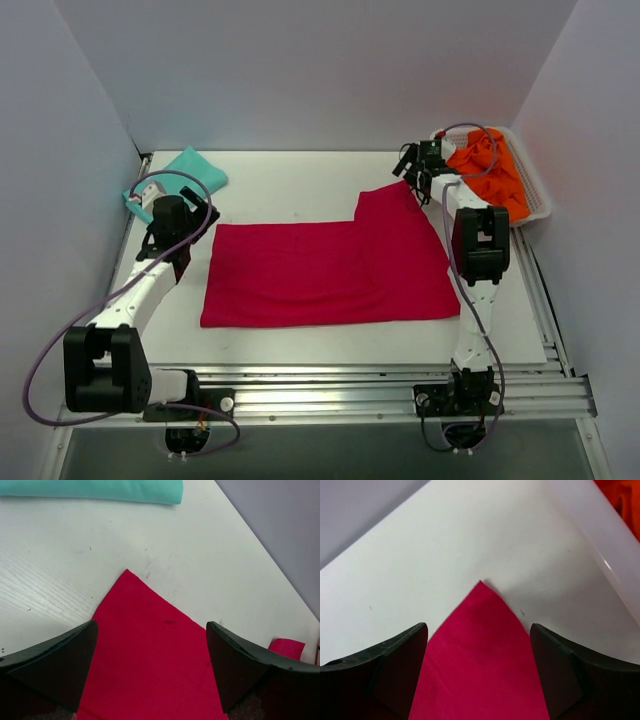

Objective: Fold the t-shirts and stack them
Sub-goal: Grap the side of the flattened tshirt furthest away from the robot with both arms

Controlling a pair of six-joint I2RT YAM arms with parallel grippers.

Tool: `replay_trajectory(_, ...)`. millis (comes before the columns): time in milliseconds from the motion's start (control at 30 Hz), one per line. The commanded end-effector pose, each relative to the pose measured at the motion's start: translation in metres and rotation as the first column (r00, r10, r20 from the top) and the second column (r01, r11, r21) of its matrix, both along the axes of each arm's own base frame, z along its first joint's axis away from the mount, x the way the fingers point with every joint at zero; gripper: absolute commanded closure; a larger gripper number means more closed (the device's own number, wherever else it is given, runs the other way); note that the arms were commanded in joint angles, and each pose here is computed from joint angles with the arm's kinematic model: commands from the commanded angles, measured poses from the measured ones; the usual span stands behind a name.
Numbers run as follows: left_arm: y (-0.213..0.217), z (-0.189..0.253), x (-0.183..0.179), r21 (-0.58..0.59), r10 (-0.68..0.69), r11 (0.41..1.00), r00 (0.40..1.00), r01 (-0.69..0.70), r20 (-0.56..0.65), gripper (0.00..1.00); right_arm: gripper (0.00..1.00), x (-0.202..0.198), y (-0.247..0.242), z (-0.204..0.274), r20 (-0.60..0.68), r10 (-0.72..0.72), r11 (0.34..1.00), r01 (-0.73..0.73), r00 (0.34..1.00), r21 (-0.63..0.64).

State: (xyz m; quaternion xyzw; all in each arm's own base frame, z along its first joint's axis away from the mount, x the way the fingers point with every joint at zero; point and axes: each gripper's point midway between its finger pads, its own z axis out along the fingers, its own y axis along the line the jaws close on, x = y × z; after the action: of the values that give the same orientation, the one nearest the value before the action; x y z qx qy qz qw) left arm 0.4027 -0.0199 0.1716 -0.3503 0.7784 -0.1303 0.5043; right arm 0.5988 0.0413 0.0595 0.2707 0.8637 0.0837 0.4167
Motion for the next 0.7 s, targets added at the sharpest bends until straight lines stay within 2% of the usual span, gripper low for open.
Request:
replay_trajectory(0, 0.000, 0.023, 0.029, -0.004, -0.042, 0.999, 0.994, 0.042, 0.100, 0.02, 0.21, 0.020, -0.001, 0.019, 0.033, 0.029, 0.999, -0.028, 0.999, -0.031)
replay_trajectory(433, 0.000, -0.008, 0.050, -0.031, -0.056, 0.998, 0.997, 0.057, 0.049, 0.00, 0.23, 0.033, 0.000, -0.038, -0.041, 0.028, 1.000, -0.029, 0.999, -0.006)
replay_trajectory(633, 0.000, -0.015, 0.053, -0.043, -0.062, 0.997, 0.997, 0.064, 0.035, 0.00, 0.33, 0.027, 0.009, -0.054, -0.068, 0.041, 0.999, -0.041, 0.997, 0.002)
replay_trajectory(667, -0.001, -0.017, 0.053, -0.044, -0.065, 0.997, 0.997, 0.066, 0.030, 0.05, 0.37, 0.027, 0.008, -0.054, -0.068, 0.040, 0.999, -0.040, 0.997, 0.001)
